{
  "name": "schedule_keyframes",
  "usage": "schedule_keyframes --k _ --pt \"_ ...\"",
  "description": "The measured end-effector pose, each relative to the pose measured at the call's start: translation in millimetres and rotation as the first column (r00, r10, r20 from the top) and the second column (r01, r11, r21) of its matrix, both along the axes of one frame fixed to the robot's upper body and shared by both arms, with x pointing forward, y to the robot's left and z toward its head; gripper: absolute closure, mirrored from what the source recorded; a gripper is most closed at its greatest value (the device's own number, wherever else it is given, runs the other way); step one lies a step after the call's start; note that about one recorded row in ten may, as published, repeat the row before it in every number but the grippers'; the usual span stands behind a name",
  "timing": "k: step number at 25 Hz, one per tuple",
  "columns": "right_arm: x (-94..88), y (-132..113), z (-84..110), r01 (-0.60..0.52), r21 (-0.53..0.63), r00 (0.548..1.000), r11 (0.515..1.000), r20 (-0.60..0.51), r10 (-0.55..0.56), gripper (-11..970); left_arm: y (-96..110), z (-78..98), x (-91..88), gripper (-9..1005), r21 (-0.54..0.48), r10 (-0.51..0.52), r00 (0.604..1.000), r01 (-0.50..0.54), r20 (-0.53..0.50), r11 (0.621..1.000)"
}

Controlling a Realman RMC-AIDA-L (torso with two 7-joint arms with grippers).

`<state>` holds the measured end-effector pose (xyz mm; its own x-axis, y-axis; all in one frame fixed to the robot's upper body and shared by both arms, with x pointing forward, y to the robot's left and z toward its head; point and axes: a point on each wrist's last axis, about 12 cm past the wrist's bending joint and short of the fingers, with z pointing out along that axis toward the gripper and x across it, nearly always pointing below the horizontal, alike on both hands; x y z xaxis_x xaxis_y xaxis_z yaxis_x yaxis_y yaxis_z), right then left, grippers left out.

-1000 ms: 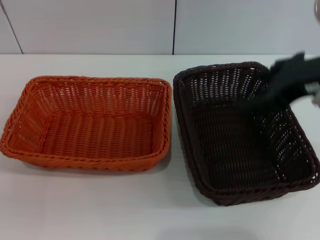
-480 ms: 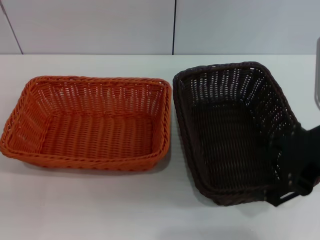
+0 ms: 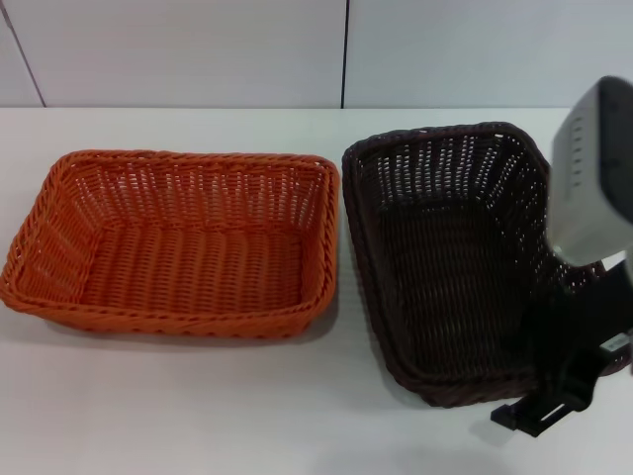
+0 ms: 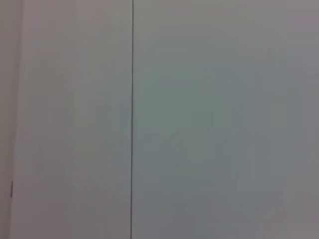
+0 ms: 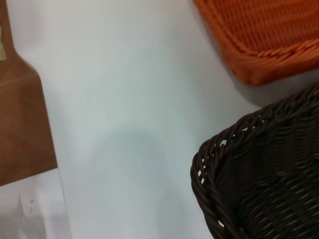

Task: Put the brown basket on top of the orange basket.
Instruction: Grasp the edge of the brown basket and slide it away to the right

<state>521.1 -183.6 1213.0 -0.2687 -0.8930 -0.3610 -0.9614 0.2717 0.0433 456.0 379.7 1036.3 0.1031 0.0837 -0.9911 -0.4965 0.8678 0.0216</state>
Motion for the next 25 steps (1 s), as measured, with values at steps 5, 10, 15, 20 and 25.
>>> schedule_keyframes --k 5,10,15,20,25 --pt "11.3 8 -22.0 0.002 -0.069 1.0 0.998 -0.031 -0.004 179 -1 -0.6 2.0 191 -0.001 -0.009 1.0 0.009 -0.01 1.0" --pt "18.4 13 -30.9 0.003 -0.083 0.999 0.997 -0.032 -0.006 183 -1 -0.8 3.6 192 -0.003 -0.014 1.0 0.014 -0.016 1.0" --pt "15.8 20 -36.2 -0.029 -0.131 0.999 0.991 -0.023 0.026 187 0 0.0 4.3 192 -0.002 -0.013 1.0 0.013 -0.014 1.0" --pt "17.8 24 -38.3 -0.039 -0.147 0.999 0.988 -0.022 0.036 264 1 0.3 5.9 192 0.001 -0.014 1.0 0.014 -0.014 1.0" --pt "18.3 28 -31.2 -0.032 -0.133 0.999 0.991 0.012 0.034 460 1 -0.3 8.0 191 0.007 -0.019 1.0 0.019 -0.018 1.0"
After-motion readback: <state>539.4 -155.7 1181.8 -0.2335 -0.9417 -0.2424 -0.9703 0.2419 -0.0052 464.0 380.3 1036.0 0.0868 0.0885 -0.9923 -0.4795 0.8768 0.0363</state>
